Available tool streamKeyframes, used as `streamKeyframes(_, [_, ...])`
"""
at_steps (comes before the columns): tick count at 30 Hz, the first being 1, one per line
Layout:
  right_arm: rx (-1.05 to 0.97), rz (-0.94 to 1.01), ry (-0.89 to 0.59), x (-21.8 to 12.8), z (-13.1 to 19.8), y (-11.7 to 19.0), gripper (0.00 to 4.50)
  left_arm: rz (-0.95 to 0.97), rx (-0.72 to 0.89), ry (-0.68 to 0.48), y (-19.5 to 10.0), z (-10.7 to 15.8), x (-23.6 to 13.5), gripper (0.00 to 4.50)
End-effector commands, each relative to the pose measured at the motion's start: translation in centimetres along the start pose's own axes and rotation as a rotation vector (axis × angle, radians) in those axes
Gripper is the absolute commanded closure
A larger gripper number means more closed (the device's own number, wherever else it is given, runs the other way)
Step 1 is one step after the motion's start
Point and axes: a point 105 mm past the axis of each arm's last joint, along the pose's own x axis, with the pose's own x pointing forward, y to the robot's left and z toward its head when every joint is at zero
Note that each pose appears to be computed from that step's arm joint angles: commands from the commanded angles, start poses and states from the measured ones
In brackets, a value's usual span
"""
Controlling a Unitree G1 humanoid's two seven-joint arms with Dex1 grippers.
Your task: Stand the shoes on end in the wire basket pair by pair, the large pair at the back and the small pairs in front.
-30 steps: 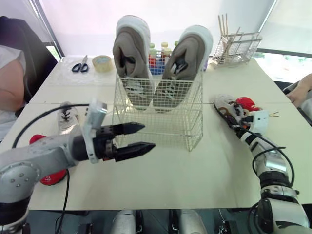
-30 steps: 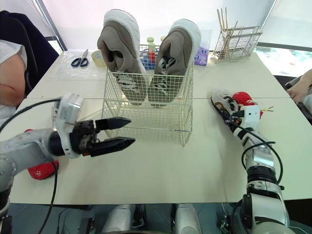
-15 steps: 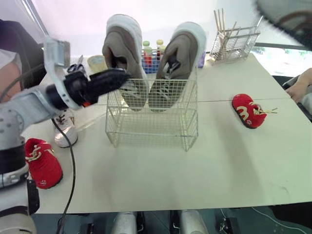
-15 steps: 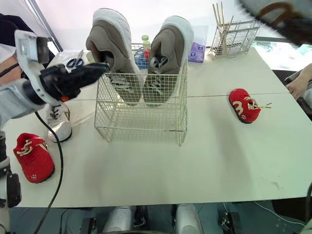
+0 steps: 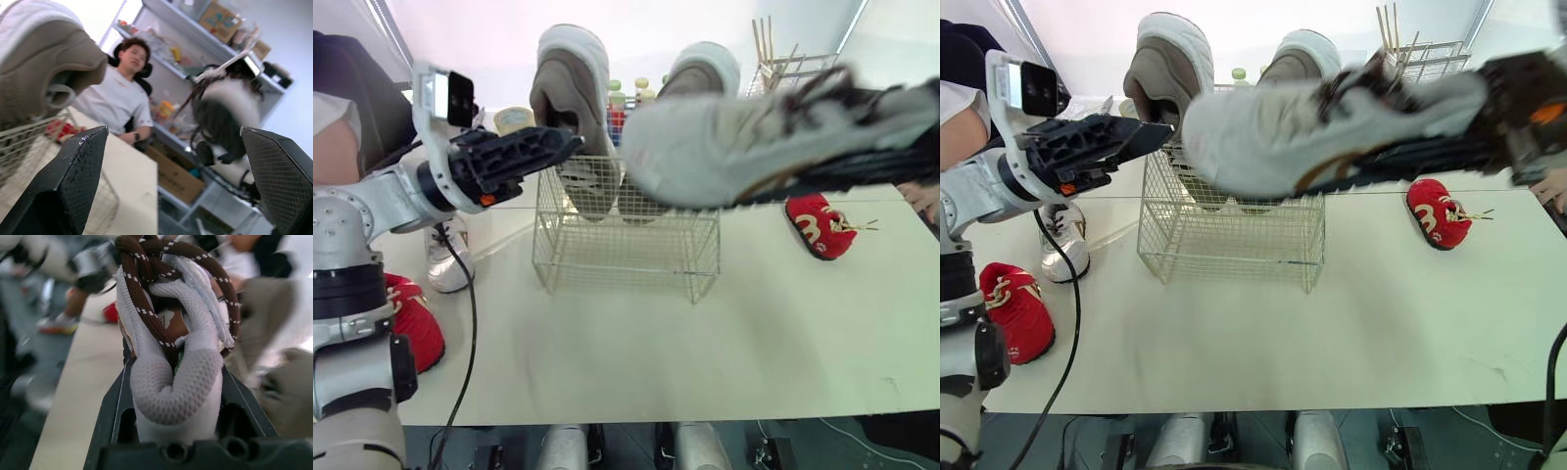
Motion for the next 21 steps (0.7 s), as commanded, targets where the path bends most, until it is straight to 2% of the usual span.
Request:
streamKeyframes(1, [-0.105,0.030,0.023,0.1,0.8,-0.5,3.31,-0.083,0.018,0.055,-2.3,-0.7,0.4,0.00])
streamKeyframes(7, [-0.171,0.104,0.033,1.2,0.3,-1.3,3.31,-0.041,-0.053,0.206,-1.0,-5.3,1.6,0.00])
streamKeyframes(17, [-0.173,0.147,0.011,2.3,-0.3,-0.9,3.31,-0.044,-0.086,0.257,-0.3,-7.6,2.9,0.00])
streamKeyframes(20, [-0.168,0.144,0.013,2.5,-0.5,-0.9,3.32,-0.048,-0.106,0.226,0.0,-7.3,2.9,0.79])
streamKeyframes(21, [-0.168,0.143,0.014,2.5,-0.6,-0.8,3.32,-0.050,-0.105,0.225,0.0,-7.2,2.9,1.26])
